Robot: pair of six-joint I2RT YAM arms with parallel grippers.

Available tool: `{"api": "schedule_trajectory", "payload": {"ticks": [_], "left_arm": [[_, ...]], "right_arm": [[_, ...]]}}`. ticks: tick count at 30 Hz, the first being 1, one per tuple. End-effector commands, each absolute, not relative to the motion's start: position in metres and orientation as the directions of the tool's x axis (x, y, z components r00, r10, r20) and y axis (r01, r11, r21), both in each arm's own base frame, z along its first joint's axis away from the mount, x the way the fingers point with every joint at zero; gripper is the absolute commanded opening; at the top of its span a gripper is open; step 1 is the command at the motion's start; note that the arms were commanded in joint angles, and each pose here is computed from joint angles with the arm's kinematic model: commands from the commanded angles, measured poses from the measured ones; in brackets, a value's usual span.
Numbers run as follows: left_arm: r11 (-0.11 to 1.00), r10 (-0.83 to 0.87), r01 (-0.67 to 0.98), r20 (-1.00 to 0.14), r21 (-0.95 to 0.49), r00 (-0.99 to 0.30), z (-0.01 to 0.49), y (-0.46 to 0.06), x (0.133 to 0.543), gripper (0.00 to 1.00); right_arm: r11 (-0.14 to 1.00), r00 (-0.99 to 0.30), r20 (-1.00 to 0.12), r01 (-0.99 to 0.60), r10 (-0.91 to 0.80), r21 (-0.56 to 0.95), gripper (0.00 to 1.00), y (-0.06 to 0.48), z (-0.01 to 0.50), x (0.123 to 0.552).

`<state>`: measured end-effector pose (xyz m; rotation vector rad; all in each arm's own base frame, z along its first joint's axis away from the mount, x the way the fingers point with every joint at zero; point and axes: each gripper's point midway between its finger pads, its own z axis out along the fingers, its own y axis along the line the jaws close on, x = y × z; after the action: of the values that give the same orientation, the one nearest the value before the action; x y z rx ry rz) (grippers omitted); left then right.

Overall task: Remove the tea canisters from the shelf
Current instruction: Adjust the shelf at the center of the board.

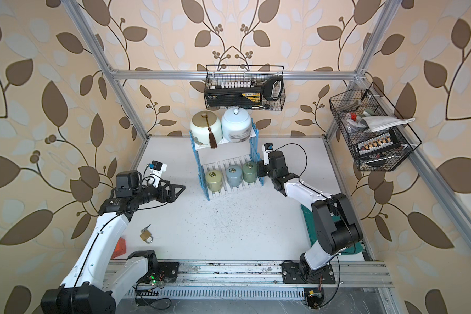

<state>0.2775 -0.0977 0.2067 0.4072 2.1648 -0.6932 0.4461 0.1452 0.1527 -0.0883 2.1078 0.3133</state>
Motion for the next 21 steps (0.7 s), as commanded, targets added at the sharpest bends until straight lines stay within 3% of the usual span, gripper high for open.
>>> {"api": "schedule_trajectory", "payload": {"ticks": [1, 15, 21], "left_arm": [[0.741, 0.098, 0.575, -0.79, -0.348, -0.605, 0.223, -0.116, 0.275, 0.98], [0.729, 0.13, 0.553, -0.712, -0.403, -0.69, 0.182, -0.143, 0.285, 0.98], [0.728, 0.153, 0.548, -0.681, -0.412, -0.716, 0.163, -0.153, 0.289, 0.91]], "right_arm": [[0.978, -0.514, -0.846, -0.058, 0.143, 0.2, 0.0, 0.127, 0.159, 0.436], [0.985, -0.489, -0.857, 0.034, 0.163, 0.168, 0.0, 0.135, 0.161, 0.412], [0.98, -0.488, -0.852, 0.047, 0.19, 0.192, 0.0, 0.137, 0.156, 0.404]]}}
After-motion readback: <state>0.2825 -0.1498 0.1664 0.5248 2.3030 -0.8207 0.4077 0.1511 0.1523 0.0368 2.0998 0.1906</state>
